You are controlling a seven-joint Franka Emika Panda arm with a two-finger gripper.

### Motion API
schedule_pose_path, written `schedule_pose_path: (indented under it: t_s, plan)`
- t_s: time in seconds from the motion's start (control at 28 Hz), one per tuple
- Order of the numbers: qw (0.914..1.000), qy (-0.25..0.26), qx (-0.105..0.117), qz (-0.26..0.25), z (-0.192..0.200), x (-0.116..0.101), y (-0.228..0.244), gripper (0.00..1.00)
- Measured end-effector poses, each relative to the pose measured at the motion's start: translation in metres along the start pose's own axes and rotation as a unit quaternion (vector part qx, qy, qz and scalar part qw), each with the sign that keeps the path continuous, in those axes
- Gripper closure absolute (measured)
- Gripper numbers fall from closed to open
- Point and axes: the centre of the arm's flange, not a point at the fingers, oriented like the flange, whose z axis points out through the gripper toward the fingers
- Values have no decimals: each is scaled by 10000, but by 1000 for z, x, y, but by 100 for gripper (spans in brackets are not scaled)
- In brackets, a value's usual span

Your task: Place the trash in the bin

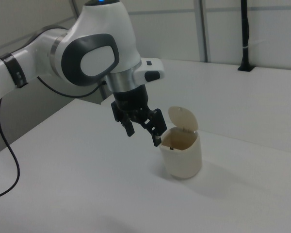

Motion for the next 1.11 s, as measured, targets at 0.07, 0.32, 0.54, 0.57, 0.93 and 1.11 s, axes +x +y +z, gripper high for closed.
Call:
schedule_pose_path:
  t_s: [0.07,0.32,0.54,0.57,0.93,1.11]
  plan:
    - [9999,-85,-77,-23,1,-2,-1,0]
    - [9982,-402,-426,-157,5,-7,-7,0]
    - [9980,-409,-444,-188,5,-7,-11,0]
    - [9980,-409,-444,-188,5,-7,-11,0]
    - [9980,-409,-444,-189,5,-7,-11,0]
    - [9980,-408,-444,-189,5,-7,-11,0]
